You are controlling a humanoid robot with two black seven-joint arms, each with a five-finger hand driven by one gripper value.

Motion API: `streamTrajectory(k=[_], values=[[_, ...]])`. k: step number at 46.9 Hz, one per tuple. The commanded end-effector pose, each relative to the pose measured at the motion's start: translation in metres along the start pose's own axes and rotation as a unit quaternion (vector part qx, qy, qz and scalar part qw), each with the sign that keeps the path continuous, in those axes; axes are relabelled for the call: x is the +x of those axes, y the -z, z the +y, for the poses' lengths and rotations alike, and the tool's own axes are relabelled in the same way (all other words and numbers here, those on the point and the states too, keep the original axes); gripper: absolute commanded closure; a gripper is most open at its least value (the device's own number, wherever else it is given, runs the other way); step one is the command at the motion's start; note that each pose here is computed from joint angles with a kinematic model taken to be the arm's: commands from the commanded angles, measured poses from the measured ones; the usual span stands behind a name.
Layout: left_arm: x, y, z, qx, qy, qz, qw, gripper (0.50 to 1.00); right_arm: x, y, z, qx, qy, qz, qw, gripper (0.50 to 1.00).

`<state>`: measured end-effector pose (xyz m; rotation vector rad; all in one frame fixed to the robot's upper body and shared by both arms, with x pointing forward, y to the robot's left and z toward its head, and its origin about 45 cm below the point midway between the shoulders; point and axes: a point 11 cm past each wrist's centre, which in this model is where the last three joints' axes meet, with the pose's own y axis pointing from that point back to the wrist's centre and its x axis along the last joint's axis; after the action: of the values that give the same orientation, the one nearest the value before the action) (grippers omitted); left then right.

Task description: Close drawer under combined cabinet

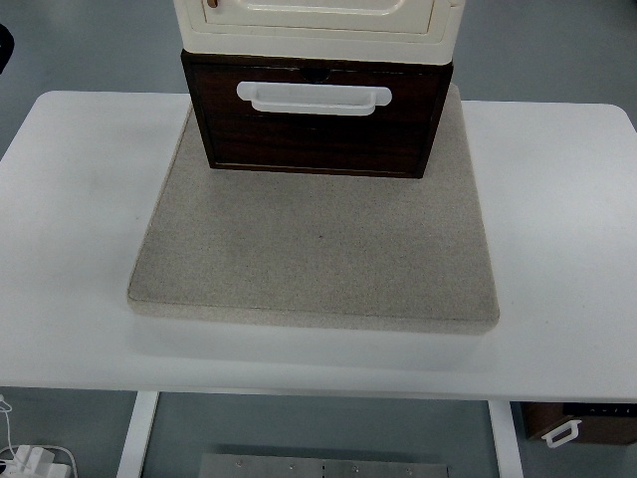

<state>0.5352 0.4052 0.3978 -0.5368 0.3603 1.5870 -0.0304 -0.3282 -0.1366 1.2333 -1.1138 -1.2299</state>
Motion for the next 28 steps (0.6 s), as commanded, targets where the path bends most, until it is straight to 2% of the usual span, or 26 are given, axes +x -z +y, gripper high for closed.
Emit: streamTrajectory(k=[1, 14, 28], values=[[0.01, 0.016, 0.004, 0.013, -0.011, 0.007, 1.0, 0.5, 0.0, 0.0, 0.0, 0.0, -0.001, 0.0, 1.0, 0.548], [0.042, 0.067, 0.02, 0.049, -0.044, 0.059, 0.996, 0.5, 0.0, 0.0, 0.0, 0.0, 0.0, 0.0, 1.0, 0.548], [0.037, 0.095, 0.022, 0.063, -0.04, 0.117, 0.99, 0.5, 0.0, 0.0, 0.0, 0.0, 0.0, 0.0, 1.0, 0.548]])
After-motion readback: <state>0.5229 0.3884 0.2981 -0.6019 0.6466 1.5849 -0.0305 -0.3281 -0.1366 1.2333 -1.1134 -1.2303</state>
